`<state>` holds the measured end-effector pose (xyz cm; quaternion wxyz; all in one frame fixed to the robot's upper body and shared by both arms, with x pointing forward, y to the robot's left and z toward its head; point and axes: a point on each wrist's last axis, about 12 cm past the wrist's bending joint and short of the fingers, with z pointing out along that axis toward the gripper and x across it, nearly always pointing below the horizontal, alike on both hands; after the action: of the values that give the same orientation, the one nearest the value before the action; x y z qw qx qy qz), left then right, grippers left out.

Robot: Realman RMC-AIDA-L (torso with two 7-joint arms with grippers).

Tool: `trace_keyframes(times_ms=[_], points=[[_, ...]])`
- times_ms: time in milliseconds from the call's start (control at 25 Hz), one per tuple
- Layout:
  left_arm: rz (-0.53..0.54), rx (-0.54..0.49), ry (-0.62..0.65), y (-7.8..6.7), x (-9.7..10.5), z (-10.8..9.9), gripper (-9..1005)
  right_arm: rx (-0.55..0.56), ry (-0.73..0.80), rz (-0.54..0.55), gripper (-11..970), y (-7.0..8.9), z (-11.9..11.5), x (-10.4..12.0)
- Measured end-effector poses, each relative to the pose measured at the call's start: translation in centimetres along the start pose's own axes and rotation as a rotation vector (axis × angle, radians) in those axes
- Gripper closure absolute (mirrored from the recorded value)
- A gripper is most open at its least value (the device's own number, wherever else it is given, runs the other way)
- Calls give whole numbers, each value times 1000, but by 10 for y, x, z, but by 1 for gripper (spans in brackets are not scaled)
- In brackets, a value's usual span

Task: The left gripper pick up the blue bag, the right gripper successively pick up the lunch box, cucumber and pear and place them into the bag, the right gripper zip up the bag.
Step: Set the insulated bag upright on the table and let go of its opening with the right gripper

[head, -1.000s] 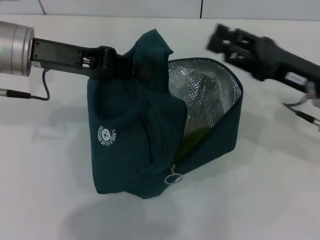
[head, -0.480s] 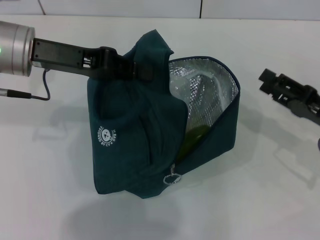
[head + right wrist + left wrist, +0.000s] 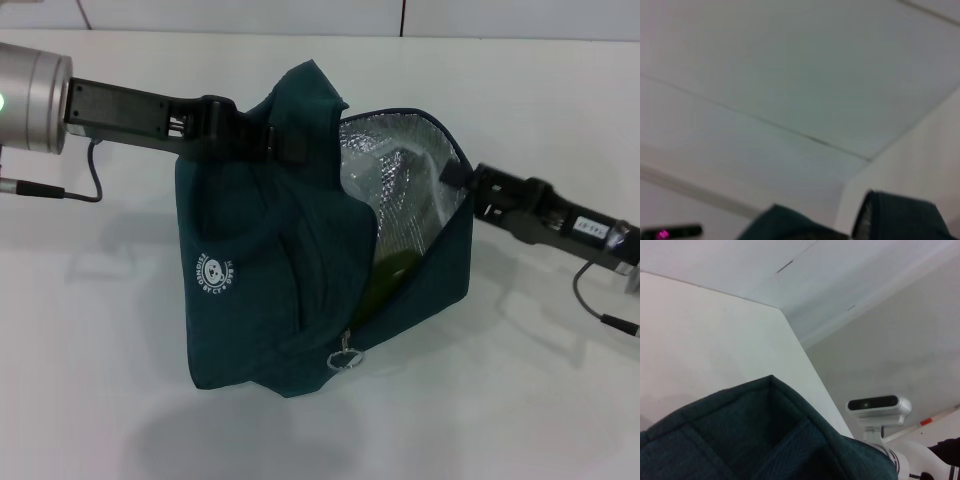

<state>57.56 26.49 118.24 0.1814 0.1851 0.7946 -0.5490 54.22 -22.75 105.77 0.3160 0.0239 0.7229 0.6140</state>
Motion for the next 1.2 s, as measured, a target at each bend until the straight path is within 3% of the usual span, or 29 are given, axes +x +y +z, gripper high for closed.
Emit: trace_keyframes(times_ms=[360, 760, 1000, 1200], points=[[1, 0, 0, 0, 1, 0, 956, 8, 31, -71, 342, 0, 1, 3], [5, 1, 4, 0, 0, 1, 956, -13, 25, -83, 709, 3, 0, 1], [8, 12, 17, -2, 0, 5, 956, -88, -24, -134, 919, 11, -7, -6], [15, 48, 33, -8, -7, 19, 956, -164, -84, -204, 935, 23, -30, -21]])
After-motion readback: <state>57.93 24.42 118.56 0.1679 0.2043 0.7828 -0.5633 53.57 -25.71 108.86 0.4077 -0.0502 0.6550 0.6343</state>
